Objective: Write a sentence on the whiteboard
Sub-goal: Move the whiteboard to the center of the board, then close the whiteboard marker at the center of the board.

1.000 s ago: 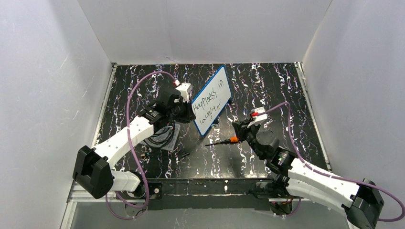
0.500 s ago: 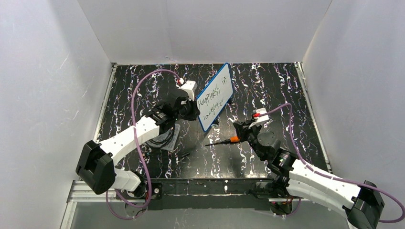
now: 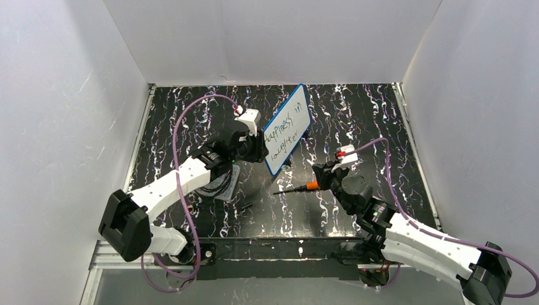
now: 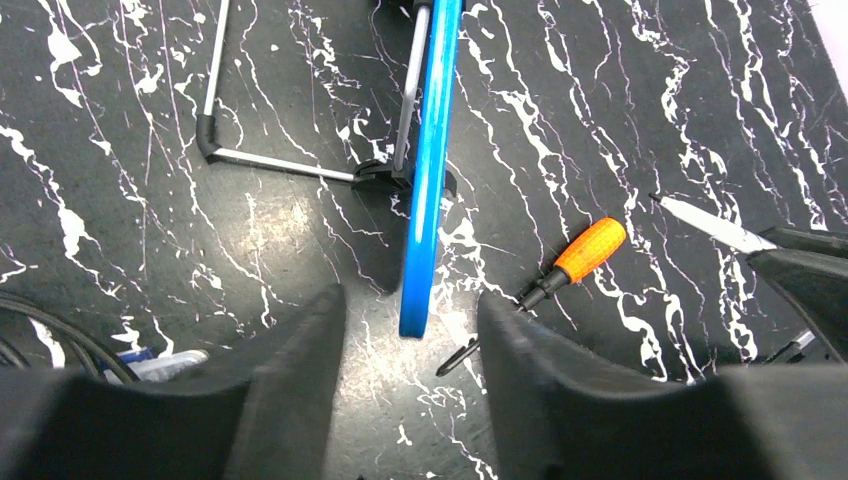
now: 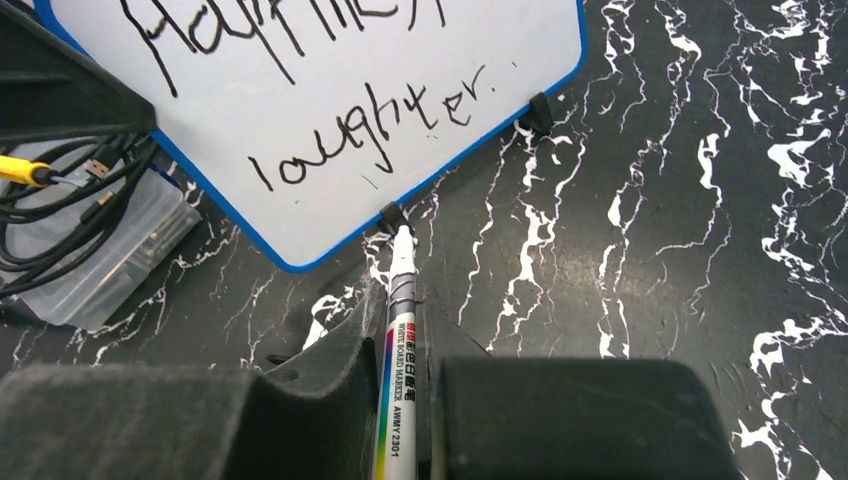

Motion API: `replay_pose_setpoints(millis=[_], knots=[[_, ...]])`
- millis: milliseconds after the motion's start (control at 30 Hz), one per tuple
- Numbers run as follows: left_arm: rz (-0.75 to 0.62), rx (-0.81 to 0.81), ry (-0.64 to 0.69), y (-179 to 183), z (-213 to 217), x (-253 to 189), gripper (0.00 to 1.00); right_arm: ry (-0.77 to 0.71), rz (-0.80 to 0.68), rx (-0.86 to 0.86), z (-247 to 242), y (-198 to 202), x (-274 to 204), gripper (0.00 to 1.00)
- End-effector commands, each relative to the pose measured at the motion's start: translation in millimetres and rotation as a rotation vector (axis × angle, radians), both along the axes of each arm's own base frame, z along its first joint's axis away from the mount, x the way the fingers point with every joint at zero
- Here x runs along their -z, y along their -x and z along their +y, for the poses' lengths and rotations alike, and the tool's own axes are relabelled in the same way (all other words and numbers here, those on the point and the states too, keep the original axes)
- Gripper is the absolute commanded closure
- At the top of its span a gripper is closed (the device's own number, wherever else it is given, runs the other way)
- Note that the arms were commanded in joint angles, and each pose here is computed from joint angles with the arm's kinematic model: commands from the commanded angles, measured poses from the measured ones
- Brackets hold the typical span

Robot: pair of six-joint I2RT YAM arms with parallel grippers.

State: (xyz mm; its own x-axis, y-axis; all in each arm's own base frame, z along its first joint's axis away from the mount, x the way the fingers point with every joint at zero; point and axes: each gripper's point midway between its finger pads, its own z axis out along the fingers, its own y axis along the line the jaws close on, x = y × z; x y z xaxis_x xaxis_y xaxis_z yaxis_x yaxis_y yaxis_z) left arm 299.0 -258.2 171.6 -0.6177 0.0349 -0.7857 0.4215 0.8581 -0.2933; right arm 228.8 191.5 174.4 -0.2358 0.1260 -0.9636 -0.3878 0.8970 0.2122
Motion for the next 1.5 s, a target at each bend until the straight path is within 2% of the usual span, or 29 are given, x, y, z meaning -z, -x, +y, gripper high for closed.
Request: replay_pose_setpoints(millis=[0, 167, 333, 433, 600, 900, 1000, 1233, 1467], knots=[[-0.042, 0.009, 0.031, 15, 10, -20, 0.41, -0.033, -0.019, 0.02, -3, 0, -23, 0.99], [-0.042, 0.01, 0.019, 34, 27, -22, 0.18, -0.037, -0.007, 0.006, -6, 5, -30, 0.99], [-0.032, 0.017, 0.001, 57, 46, -15, 0.1, -0.035, 0.014, 0.001, -9, 9, -34, 0.99], [-0.011, 0.048, 0.012, 76, 53, -7, 0.09, -0.027, 0.043, -0.01, -10, 14, -34, 0.99], [0.097, 0.105, -0.005, 114, 66, 23, 0.11, -0.007, 0.123, -0.018, -13, 23, -29, 0.99], [0.32, 0.028, 0.0, 150, 78, 79, 0.19, -0.016, 0.245, -0.04, -16, 41, -13, 0.99], [0.361, 0.039, -0.037, 154, 75, 94, 0.21, -0.038, 0.247, -0.055, -15, 45, -13, 0.99], [0.335, 0.079, -0.148, 144, 72, 111, 0.23, -0.066, 0.232, -0.067, -14, 47, -16, 0.99], [0.331, 0.131, -0.177, 137, 61, 122, 0.24, -0.066, 0.228, -0.062, -14, 45, -14, 0.99]])
